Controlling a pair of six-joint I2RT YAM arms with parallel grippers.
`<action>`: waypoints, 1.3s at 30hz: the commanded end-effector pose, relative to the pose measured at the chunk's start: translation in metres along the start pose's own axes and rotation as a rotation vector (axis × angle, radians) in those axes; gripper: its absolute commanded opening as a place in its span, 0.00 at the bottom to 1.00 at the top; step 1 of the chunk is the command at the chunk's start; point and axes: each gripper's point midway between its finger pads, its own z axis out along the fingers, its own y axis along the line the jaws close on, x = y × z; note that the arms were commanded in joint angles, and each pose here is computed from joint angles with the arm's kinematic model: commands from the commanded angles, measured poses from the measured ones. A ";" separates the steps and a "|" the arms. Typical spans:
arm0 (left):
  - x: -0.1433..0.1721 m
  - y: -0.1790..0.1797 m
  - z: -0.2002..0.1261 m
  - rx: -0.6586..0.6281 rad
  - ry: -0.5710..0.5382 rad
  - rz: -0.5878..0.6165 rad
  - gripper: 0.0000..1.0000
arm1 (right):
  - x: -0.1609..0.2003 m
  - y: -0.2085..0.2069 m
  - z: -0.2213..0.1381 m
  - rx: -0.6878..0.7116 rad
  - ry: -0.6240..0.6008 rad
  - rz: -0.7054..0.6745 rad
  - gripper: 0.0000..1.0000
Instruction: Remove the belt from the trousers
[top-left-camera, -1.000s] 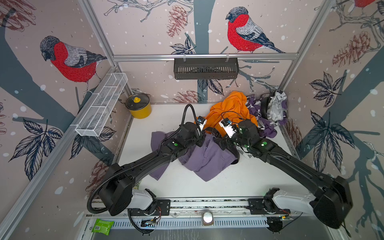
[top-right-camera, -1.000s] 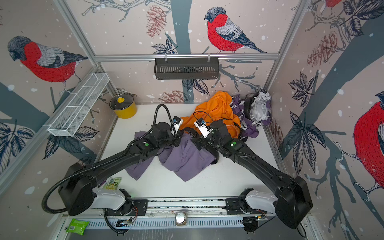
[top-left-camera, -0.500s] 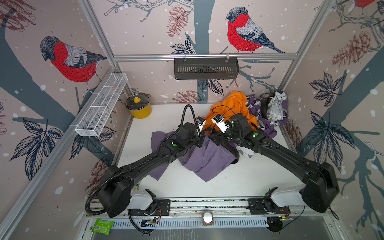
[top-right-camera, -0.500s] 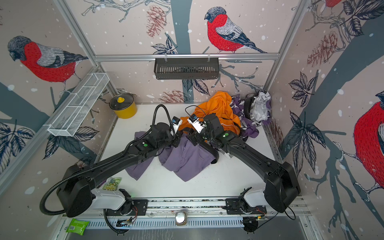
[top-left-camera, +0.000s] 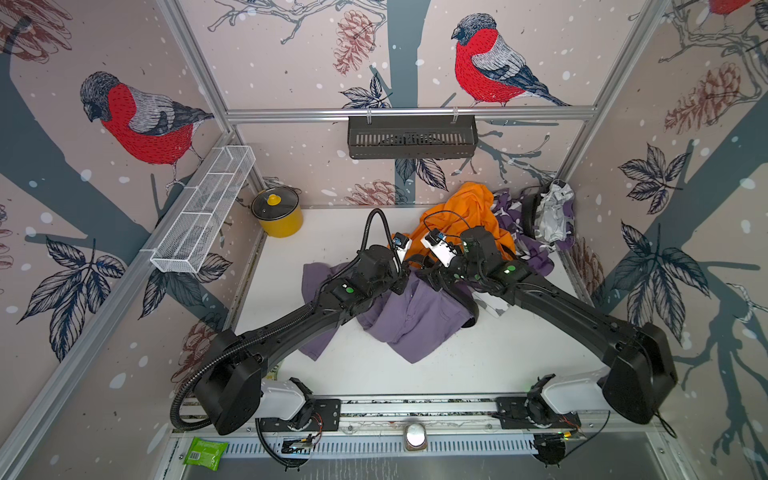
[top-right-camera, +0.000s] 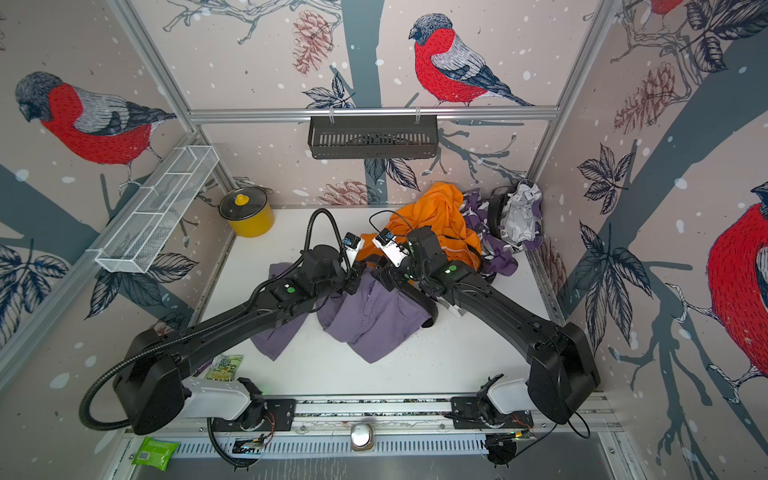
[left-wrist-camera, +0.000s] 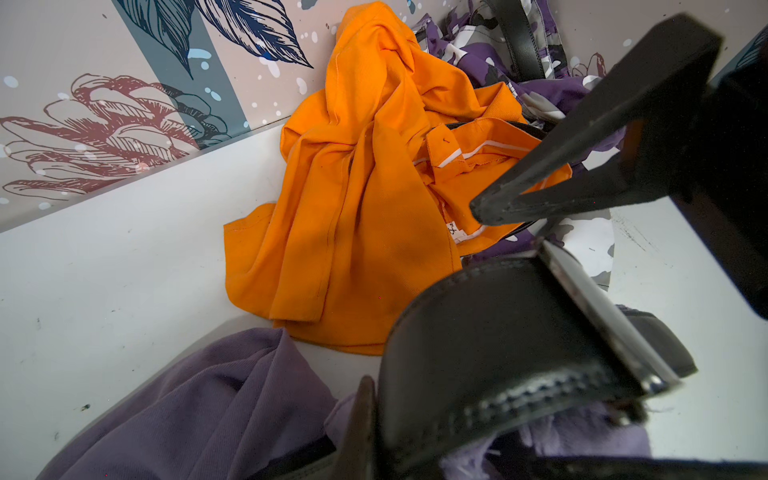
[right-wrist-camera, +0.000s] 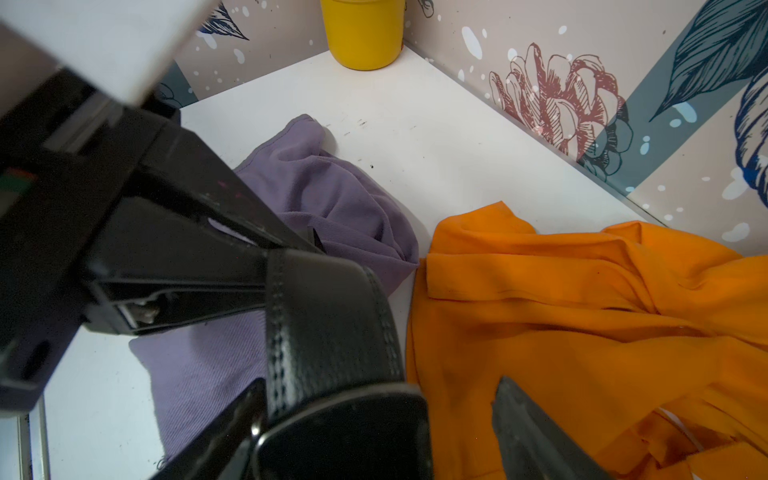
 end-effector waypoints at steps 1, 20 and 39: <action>-0.011 -0.004 -0.003 0.023 -0.032 -0.022 0.00 | -0.011 0.003 0.000 -0.026 -0.034 -0.002 0.83; 0.003 0.009 -0.004 -0.048 -0.011 -0.050 0.00 | -0.014 -0.001 -0.013 -0.041 -0.067 0.020 0.16; 0.028 0.097 -0.018 -0.246 -0.009 -0.310 0.00 | 0.001 -0.024 -0.041 0.003 -0.116 0.126 0.04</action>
